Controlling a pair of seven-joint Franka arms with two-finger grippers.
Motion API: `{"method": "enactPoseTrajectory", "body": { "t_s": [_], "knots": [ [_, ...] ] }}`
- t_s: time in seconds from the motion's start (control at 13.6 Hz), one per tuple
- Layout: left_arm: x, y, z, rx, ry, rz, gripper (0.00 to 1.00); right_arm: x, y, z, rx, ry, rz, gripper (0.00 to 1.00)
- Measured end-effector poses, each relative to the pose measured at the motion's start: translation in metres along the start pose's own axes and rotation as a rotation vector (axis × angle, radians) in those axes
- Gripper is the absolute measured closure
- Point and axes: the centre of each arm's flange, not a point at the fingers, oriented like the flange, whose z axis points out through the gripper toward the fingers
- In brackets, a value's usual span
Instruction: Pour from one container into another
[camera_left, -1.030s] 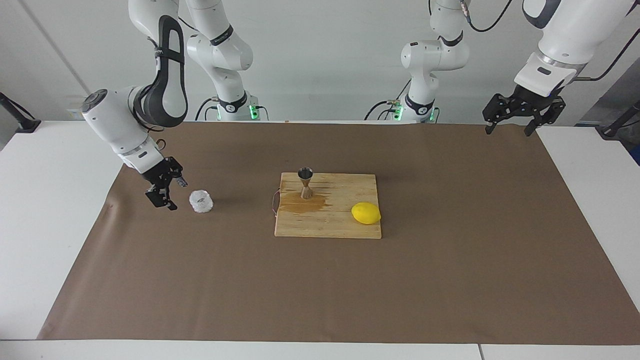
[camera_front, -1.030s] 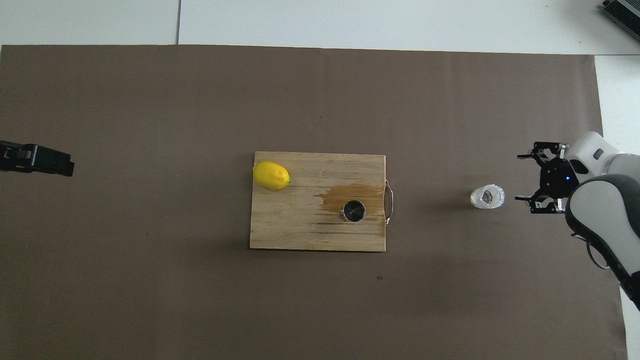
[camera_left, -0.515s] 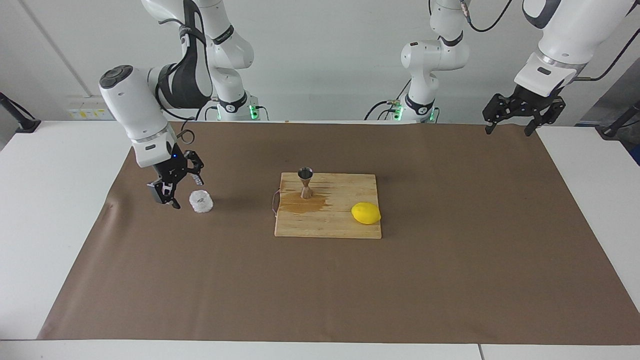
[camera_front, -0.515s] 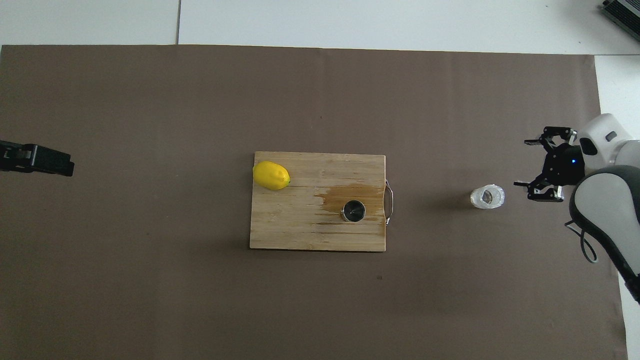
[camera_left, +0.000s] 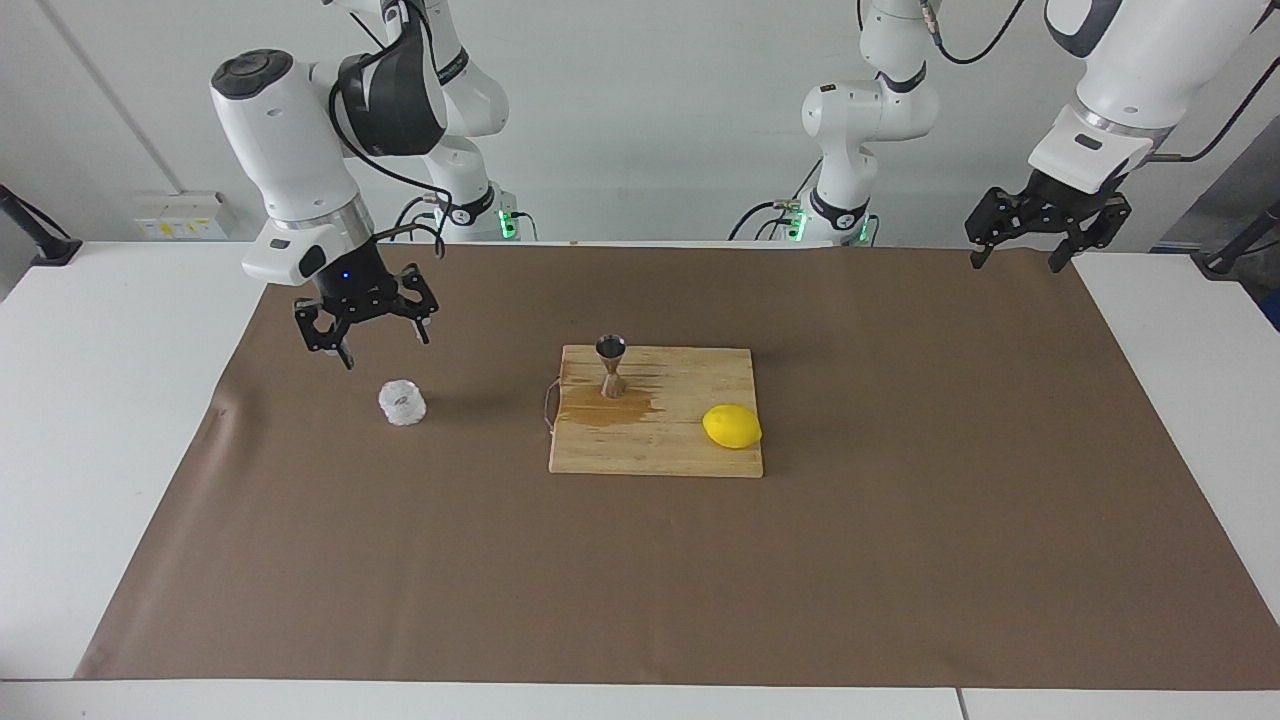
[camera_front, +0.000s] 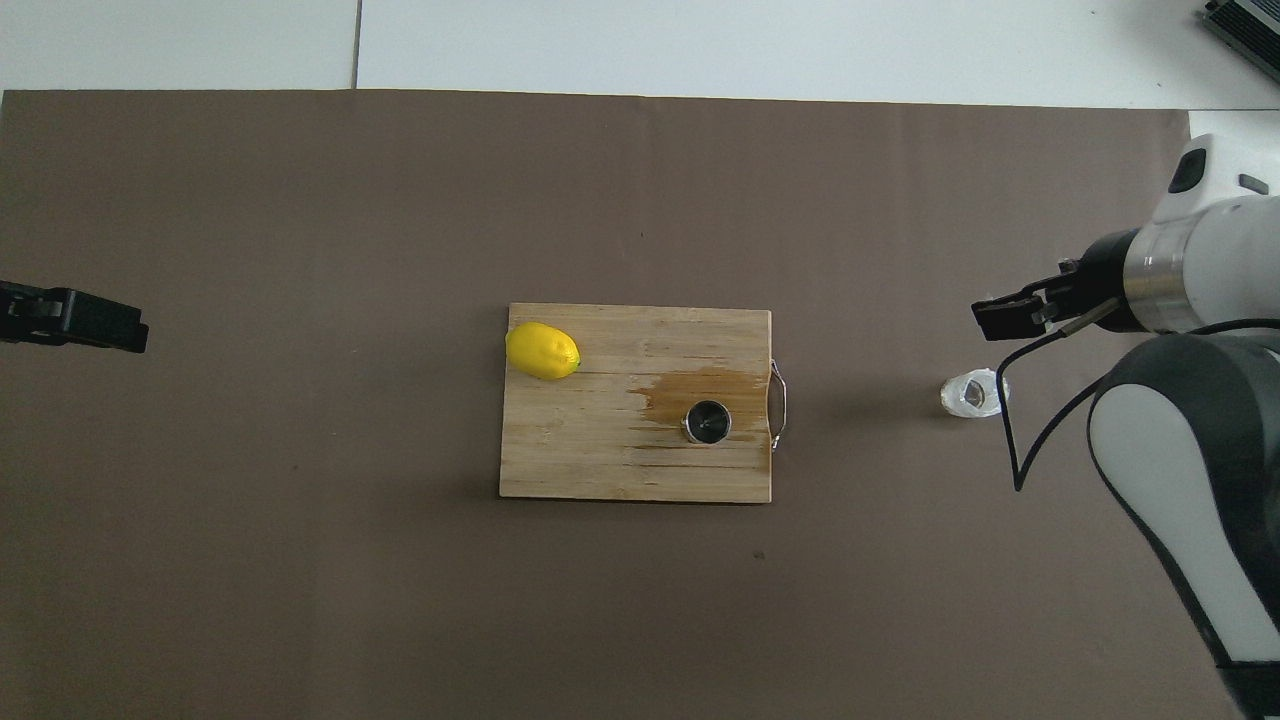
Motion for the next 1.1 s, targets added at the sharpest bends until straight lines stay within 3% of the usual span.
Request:
{"method": "enactPoseTrajectory", "body": {
  "t_s": [0.51, 1.1],
  "knots": [
    [0.0, 0.0, 0.0, 0.0, 0.0, 0.0, 0.0, 0.001, -0.007, -0.054, -0.021, -0.073, 0.419, 0.0],
    [0.0, 0.0, 0.0, 0.0, 0.0, 0.0, 0.0, -0.011, -0.012, -0.07, -0.03, -0.117, 0.488, 0.0]
  ]
}}
